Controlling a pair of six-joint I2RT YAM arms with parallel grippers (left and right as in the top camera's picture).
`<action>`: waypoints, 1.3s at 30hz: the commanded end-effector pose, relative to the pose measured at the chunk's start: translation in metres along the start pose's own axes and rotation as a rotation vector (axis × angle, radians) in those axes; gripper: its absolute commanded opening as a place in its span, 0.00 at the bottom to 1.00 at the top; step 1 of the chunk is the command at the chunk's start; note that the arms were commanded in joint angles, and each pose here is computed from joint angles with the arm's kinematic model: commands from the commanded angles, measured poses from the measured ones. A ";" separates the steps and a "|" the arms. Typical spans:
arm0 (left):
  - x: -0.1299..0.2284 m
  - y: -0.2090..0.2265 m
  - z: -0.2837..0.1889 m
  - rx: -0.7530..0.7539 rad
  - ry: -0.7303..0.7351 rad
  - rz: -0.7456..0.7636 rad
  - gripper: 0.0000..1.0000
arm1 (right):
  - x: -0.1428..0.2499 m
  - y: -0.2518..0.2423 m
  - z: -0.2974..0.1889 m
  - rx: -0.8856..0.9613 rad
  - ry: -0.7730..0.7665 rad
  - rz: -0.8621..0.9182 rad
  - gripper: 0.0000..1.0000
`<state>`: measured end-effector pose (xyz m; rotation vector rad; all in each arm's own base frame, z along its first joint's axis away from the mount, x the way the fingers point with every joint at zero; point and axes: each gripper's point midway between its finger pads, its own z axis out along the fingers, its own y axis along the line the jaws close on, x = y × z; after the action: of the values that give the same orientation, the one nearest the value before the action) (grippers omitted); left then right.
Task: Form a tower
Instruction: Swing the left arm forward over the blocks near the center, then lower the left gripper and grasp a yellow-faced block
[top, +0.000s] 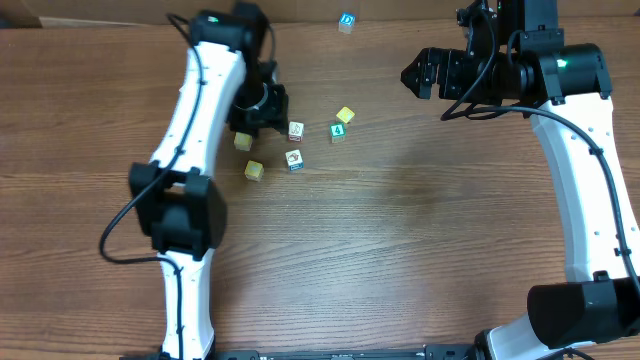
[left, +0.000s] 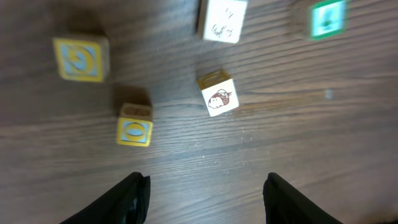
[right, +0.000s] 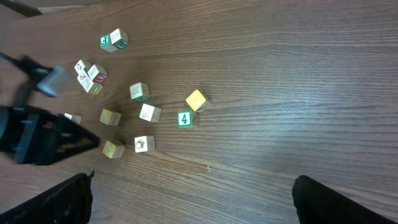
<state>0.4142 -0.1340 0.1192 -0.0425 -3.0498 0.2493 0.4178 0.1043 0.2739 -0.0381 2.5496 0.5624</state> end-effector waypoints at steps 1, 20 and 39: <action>-0.002 -0.001 0.020 -0.079 0.025 -0.101 0.57 | -0.004 0.005 -0.006 -0.001 -0.022 -0.014 1.00; 0.000 -0.002 0.085 -0.258 0.100 -0.164 0.53 | -0.004 0.005 -0.006 -0.001 -0.022 -0.014 1.00; -0.013 -0.014 0.093 -0.244 0.033 -0.171 0.38 | -0.004 0.005 -0.006 -0.001 -0.022 -0.014 1.00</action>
<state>0.4184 -0.1582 0.0318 0.2003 -2.9979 -0.1118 0.4178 0.1042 0.2739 -0.0387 2.5494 0.5624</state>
